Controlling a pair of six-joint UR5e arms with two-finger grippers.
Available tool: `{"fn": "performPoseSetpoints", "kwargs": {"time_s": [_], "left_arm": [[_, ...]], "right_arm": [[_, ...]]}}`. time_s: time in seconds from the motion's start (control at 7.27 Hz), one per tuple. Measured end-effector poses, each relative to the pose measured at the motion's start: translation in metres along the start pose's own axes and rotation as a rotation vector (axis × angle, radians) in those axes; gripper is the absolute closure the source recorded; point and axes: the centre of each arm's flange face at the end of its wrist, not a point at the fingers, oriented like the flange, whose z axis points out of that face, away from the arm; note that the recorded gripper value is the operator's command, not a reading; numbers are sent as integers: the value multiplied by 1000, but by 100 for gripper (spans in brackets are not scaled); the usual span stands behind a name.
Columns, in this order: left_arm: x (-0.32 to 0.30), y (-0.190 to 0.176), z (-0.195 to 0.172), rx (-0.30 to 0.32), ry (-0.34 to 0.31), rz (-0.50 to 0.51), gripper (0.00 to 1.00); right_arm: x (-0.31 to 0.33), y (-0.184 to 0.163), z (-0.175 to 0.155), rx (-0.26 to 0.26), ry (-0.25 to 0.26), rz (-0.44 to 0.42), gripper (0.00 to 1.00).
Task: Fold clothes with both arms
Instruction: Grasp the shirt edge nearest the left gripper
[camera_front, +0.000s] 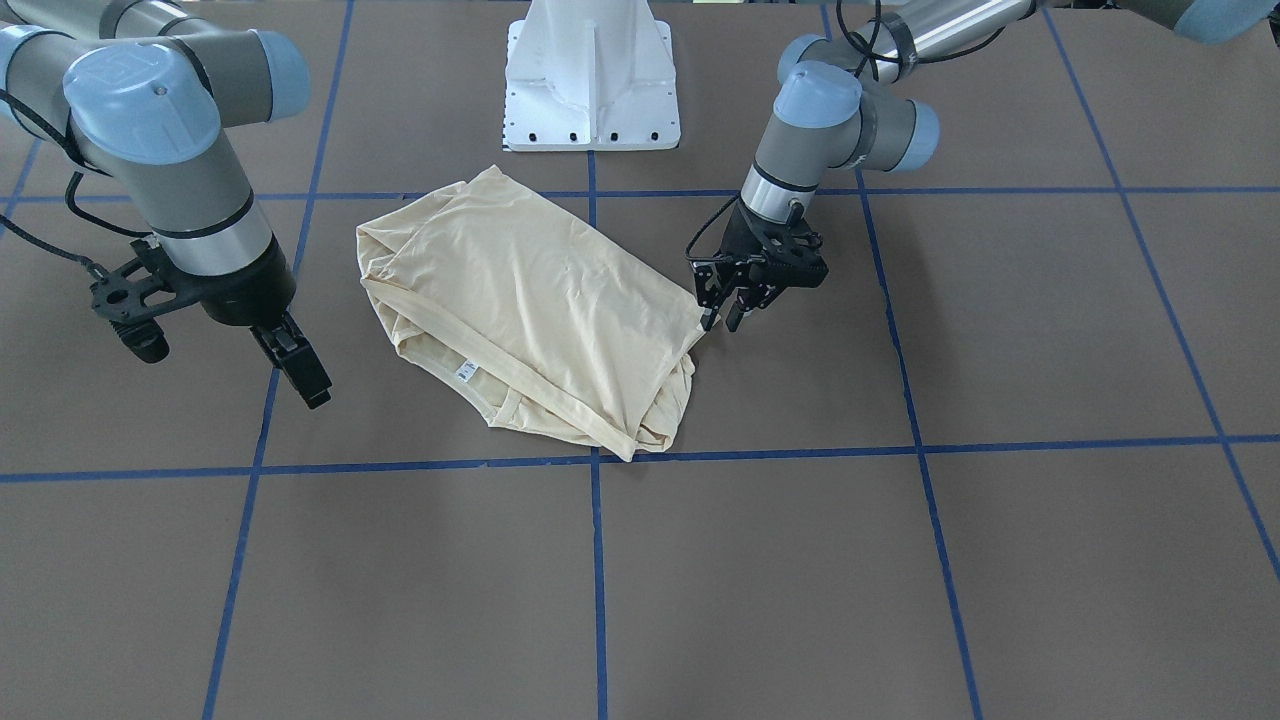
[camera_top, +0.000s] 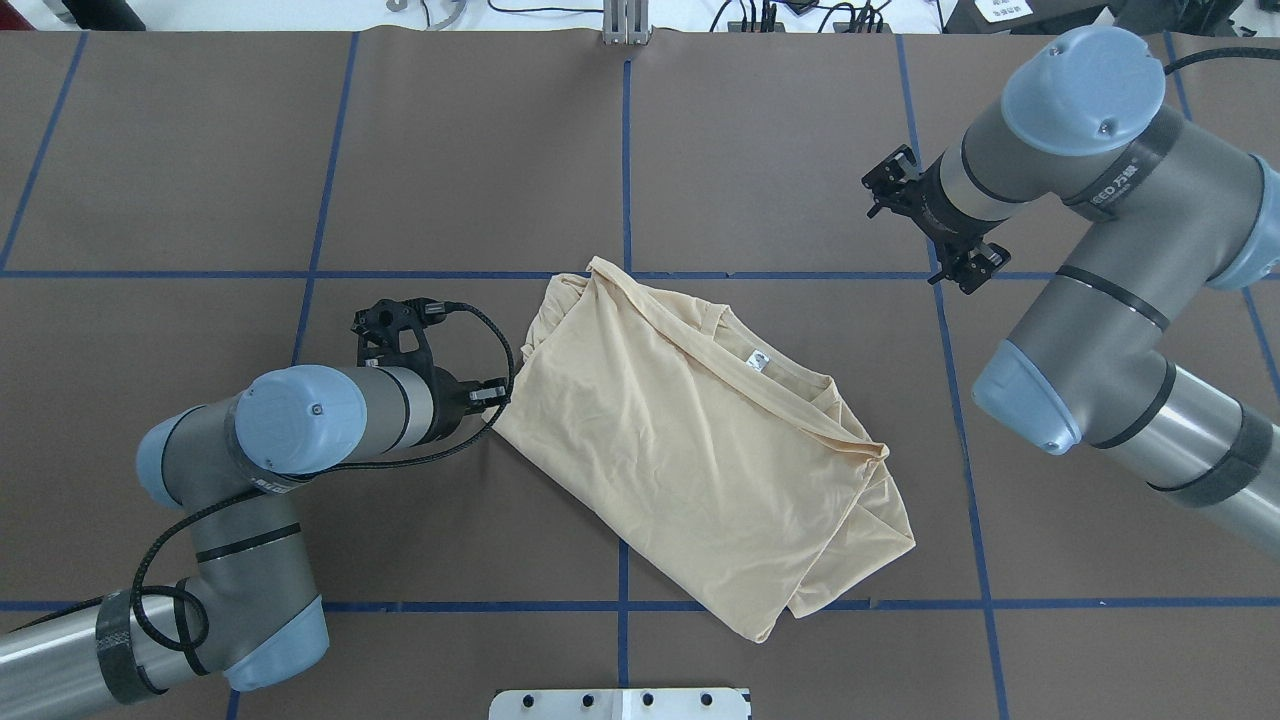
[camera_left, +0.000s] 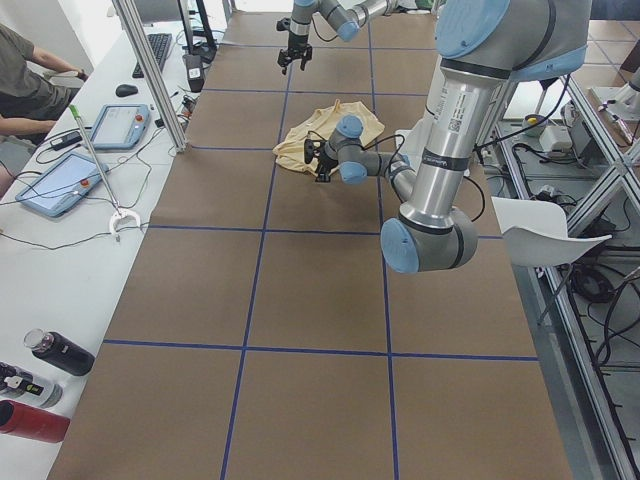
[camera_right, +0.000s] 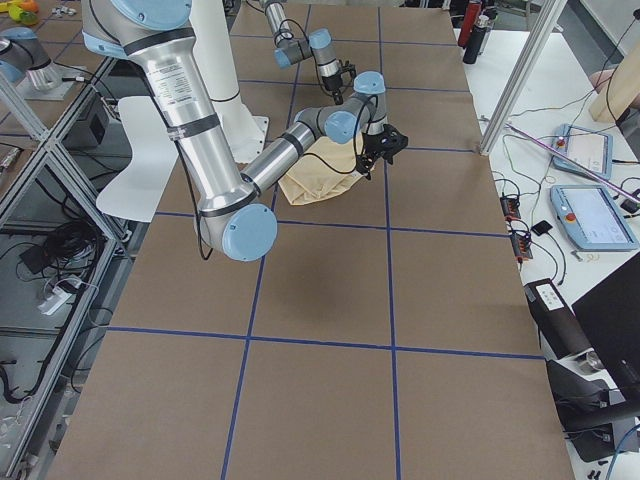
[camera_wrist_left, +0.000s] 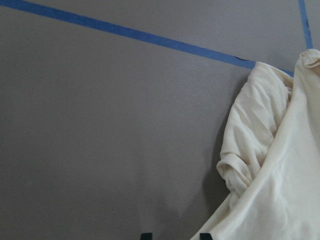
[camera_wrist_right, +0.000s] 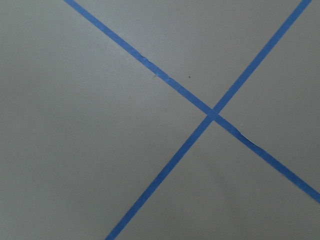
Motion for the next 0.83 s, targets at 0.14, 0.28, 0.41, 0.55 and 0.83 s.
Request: {"fn": "performPoseSetpoints", "kwargs": {"time_s": [0.14, 0.28, 0.41, 0.55, 0.83], "left_arm": [[1, 0, 0, -1, 0, -1, 79], [1, 1, 2, -2, -2, -3, 100], [1, 1, 3, -2, -4, -6, 100], [2, 1, 3, -2, -3, -8, 100], [5, 1, -1, -2, 3, -10, 100]], "right_arm": [[0, 0, 0, 0, 0, 1, 0], [0, -1, 0, 1, 1, 2, 0], [0, -1, 0, 0, 2, 3, 0], [0, -1, 1, -1, 3, 4, 0], [0, 0, 0, -5, 3, 5, 0]]}}
